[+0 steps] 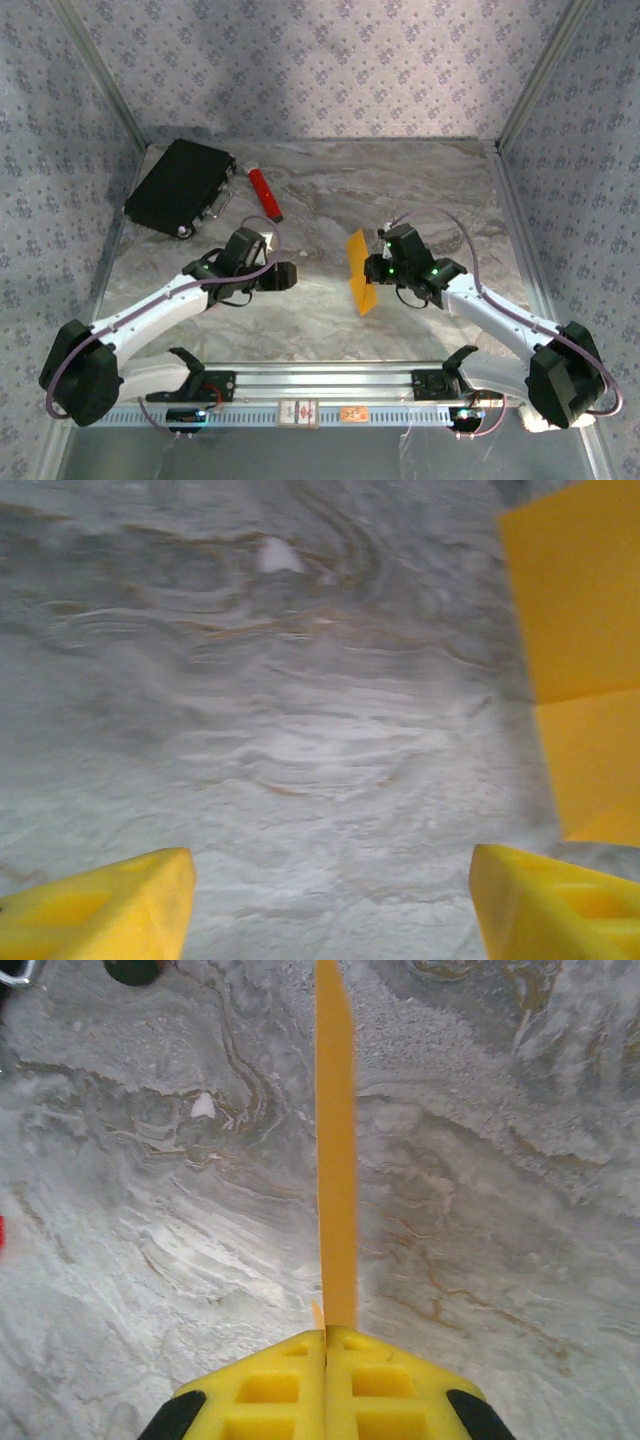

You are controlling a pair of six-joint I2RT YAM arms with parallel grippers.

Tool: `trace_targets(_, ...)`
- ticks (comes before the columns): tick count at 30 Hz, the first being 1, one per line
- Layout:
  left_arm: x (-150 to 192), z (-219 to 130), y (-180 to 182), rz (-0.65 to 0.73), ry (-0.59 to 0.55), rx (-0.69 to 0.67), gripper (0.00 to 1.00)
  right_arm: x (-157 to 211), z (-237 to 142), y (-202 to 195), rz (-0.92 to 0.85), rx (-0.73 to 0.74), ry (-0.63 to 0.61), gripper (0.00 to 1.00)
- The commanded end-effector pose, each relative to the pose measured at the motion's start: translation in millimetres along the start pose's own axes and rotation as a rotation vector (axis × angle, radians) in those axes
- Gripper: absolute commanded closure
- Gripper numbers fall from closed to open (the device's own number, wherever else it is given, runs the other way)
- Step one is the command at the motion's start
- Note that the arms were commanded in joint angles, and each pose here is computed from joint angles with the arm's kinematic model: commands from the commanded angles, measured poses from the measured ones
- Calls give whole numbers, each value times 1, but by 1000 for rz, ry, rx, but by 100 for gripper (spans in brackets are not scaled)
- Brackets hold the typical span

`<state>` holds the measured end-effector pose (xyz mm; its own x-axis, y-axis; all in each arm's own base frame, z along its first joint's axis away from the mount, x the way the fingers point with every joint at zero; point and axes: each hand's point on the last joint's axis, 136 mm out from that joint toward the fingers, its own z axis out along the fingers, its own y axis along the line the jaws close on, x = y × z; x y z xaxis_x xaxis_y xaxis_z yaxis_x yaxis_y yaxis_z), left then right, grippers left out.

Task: Fold a paper plane with a square sheet of paper (pick it up from the middle)
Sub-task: Turn over the paper at the center of the table.

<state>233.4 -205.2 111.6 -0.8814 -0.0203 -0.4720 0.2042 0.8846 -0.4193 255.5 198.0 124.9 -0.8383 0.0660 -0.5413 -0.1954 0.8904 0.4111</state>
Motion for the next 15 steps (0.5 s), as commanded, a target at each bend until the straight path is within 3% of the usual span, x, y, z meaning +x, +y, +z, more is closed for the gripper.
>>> trace_targets(1, 5, -9, 37, 105, -23, -169, 16, -3, -14, -14, -90, 138, -4, 97)
trace_targets(4, -4, -16, 50, 127, -76, -231, 0, -3, -20, -28, -143, 269, 0, 97)
trace_targets(11, -22, -31, 49, 86, -152, -174, 0, -15, -35, -54, -236, 545, 9, 97)
trace_targets(15, -29, -35, 53, -31, -177, -84, 0, -29, -39, -60, -302, 709, -4, 97)
